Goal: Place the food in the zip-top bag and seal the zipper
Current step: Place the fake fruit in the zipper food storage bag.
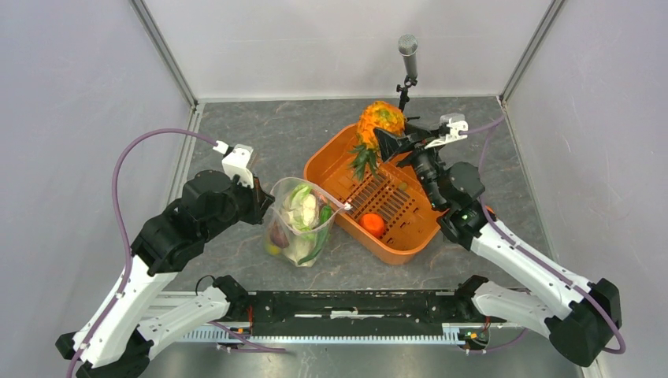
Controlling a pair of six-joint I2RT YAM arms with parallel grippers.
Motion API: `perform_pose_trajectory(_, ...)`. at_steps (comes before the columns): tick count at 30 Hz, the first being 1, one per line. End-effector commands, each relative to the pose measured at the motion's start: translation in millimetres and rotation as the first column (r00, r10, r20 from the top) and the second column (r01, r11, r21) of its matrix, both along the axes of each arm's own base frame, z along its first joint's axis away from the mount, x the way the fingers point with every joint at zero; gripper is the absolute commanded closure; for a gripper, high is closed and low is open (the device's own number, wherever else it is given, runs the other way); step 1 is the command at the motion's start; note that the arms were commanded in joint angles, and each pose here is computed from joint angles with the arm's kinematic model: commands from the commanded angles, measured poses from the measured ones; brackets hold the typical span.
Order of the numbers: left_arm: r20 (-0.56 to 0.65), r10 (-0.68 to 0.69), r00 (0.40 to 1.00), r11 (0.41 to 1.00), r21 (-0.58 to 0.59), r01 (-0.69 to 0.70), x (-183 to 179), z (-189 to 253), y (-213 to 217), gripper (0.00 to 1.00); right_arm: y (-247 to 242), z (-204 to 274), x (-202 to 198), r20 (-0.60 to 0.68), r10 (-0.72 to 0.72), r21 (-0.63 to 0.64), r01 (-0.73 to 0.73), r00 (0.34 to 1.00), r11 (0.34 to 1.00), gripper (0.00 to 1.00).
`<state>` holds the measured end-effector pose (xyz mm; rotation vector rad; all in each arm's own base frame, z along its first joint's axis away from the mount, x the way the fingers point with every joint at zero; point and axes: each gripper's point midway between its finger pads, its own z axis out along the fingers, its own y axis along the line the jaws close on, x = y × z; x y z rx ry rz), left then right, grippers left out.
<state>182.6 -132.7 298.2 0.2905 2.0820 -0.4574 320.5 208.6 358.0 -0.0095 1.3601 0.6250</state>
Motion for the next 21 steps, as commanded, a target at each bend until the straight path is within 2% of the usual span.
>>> perform_pose_trajectory(1, 0.059, 0.024, 0.998, 0.998, -0.051, -0.021, 6.3, 20.9, -1.1, 0.98, 14.7, 93.0, -39.4, 0.297, 0.152, -0.008, -0.157, 0.943, 0.988, 0.76)
perform_pose_trajectory(9, 0.059, 0.053, 0.997, 0.997, -0.061, -0.050, 10.6, 22.6, -0.2, 0.98, 56.4, 128.7, -99.1, 0.456, 0.366, -0.037, -0.393, 0.812, 0.919, 0.77)
perform_pose_trajectory(13, 0.057, 0.066, 0.996, 0.995, -0.076, -0.061, 11.3, 24.3, -0.3, 0.98, 80.1, 122.9, -119.6, 0.476, 0.463, -0.064, -0.495, 0.748, 0.866, 0.77)
perform_pose_trajectory(21, 0.055, 0.063, 0.996, 0.993, -0.103, -0.058, 10.2, 26.8, -3.1, 0.98, 109.9, 97.6, -133.6, 0.476, 0.555, -0.101, -0.584, 0.683, 0.805, 0.78)
